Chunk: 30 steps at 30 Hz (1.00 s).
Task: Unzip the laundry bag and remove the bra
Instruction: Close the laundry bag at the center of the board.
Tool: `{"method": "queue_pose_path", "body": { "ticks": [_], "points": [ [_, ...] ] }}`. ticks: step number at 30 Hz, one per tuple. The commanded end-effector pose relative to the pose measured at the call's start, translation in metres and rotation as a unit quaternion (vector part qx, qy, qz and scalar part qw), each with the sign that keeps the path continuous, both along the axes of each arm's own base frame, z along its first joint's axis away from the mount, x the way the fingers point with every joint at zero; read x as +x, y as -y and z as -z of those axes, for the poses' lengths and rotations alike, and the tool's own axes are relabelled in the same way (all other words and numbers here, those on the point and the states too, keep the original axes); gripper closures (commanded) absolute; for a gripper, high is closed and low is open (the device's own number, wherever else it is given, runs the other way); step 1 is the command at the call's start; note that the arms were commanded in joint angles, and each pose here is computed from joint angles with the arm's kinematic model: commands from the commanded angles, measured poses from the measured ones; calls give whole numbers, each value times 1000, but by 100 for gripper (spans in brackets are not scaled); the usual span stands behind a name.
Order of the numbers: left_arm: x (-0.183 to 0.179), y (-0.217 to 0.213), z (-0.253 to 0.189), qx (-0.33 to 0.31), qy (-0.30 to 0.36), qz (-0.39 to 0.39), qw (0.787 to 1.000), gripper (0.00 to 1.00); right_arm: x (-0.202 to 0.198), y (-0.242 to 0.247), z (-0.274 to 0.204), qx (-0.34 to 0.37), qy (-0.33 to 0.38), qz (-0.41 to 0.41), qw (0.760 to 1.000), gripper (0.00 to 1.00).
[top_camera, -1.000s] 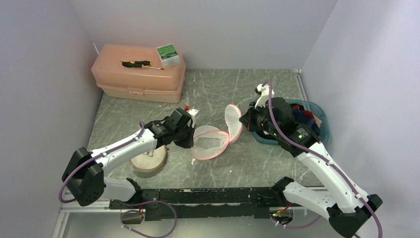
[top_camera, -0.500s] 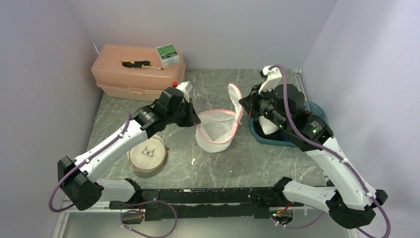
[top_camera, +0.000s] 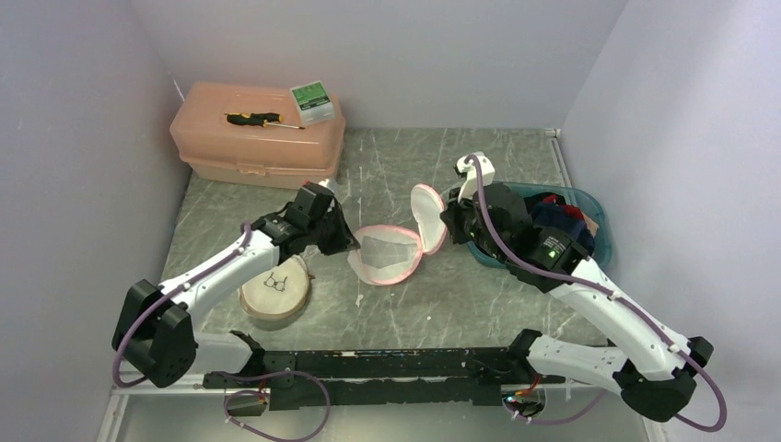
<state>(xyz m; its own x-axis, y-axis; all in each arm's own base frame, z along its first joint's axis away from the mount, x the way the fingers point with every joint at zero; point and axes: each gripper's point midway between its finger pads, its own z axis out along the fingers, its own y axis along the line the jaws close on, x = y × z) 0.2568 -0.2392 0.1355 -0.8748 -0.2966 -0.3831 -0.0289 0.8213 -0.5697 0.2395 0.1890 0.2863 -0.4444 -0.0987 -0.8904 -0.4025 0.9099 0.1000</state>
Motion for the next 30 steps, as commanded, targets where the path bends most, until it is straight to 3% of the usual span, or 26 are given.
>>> {"method": "queue_pose_path", "body": {
  "ticks": [1,7,12,15,18,24,30],
  "points": [
    [30,8,-68,-56,104,-29,993,97,-1,-4,-63,40,81,6,996,100],
    [22,15,-45,-67,58,-12,996,97,1,-8,-41,12,68,20,997,100],
    [34,9,-135,-91,163,-2,982,97,-5,10,-103,57,125,34,990,100],
    [36,6,-160,-76,182,6,980,97,-11,17,-133,71,147,28,986,100],
    [32,10,-137,-85,158,10,984,97,-10,19,-127,68,146,34,986,100],
    [6,20,-26,-102,32,15,994,97,-3,8,-51,22,84,43,995,100],
    [2,18,-33,-120,54,18,991,97,-4,1,-35,28,70,32,997,100]
  ]
}}
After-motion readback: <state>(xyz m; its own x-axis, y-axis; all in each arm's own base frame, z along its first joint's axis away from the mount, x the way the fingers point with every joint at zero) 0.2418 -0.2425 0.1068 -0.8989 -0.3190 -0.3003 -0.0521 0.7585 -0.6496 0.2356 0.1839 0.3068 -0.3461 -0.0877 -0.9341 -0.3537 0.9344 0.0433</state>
